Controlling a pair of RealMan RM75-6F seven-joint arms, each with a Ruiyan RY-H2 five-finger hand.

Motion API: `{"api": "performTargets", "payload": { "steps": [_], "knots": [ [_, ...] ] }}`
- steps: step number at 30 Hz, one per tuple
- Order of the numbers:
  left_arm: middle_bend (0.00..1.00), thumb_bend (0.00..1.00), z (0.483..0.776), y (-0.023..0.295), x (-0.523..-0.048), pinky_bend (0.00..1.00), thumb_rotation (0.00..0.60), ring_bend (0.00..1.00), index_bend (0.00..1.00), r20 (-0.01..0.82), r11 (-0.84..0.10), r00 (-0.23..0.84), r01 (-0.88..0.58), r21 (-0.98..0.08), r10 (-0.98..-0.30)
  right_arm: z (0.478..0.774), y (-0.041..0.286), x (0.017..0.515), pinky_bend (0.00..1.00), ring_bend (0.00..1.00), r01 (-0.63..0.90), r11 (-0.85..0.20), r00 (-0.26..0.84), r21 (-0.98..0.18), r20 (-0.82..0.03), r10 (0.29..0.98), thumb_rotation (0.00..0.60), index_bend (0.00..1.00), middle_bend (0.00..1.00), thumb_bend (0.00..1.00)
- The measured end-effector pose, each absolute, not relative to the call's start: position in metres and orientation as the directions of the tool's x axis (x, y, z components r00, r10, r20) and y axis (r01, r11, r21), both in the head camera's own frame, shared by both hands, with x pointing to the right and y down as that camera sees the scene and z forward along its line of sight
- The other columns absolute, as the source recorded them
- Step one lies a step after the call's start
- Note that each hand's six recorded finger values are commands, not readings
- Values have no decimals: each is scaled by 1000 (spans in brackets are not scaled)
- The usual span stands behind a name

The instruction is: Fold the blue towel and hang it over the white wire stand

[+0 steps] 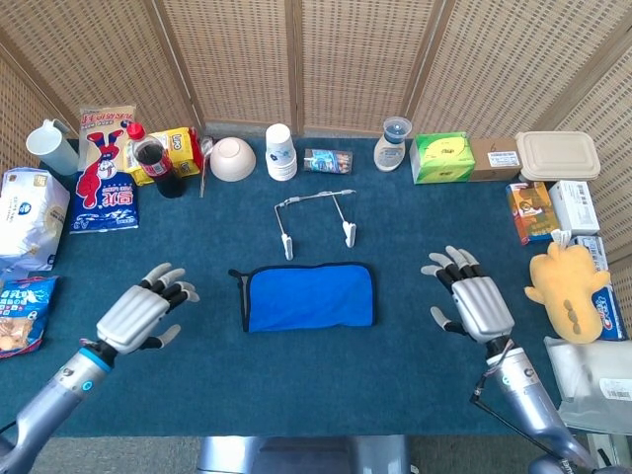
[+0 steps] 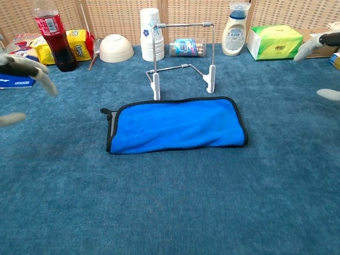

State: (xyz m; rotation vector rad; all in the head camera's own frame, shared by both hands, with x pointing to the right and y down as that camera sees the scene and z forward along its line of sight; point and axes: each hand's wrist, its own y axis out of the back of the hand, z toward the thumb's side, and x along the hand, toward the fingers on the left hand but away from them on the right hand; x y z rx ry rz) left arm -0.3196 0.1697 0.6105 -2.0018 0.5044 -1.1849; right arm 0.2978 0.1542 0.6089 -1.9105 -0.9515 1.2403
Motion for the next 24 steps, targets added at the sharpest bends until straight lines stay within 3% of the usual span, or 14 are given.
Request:
{"api": "performTargets", "payload": {
  "steps": [24],
  "knots": [
    [234,249,675,130,-236,0,600,79,250,670,-731,560,157,-664,-488,601,158,325,0,33,229,-493,215,-839,-450,867,600,255,165,333]
  ]
}}
